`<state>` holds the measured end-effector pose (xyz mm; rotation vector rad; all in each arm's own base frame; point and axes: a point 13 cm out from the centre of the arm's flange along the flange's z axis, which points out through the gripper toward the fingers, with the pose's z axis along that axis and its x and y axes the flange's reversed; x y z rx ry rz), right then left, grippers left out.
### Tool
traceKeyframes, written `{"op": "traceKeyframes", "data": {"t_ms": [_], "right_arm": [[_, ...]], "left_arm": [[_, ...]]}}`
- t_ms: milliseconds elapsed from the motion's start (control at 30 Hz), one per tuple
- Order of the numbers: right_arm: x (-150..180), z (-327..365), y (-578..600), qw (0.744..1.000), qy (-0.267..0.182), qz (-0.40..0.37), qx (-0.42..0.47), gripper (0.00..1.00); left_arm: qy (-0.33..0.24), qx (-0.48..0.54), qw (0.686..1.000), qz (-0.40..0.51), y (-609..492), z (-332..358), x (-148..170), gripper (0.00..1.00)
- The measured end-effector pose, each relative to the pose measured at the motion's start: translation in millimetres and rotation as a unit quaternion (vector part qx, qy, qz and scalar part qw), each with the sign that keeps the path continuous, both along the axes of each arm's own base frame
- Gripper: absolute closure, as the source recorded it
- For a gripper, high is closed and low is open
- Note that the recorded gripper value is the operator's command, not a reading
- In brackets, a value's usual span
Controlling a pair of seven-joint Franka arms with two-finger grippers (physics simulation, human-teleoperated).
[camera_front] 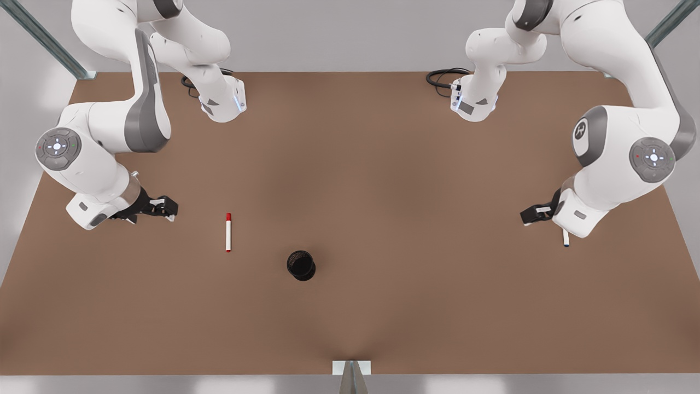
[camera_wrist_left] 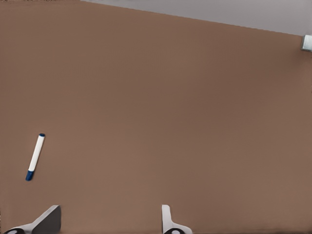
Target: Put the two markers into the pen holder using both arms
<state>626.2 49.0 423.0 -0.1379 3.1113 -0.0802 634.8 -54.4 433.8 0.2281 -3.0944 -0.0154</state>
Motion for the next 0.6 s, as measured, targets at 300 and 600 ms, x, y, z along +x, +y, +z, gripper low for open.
{"op": "traceKeyframes", "data": {"t_ms": [300,600], "right_arm": [[-0.1,0.1,1.3,1.0,0.0,0.002,0.0,0.0],[8.8,-27.8,-2.8,1.0,0.01,-0.001,0.001,0.0]], "left_arm": [[0.069,-0.018,0.997,0.009,164.2,-144.3,-28.1,0.0],[0.061,-0.002,0.992,-0.112,226.6,-291.4,-88.3,0.0]]}}
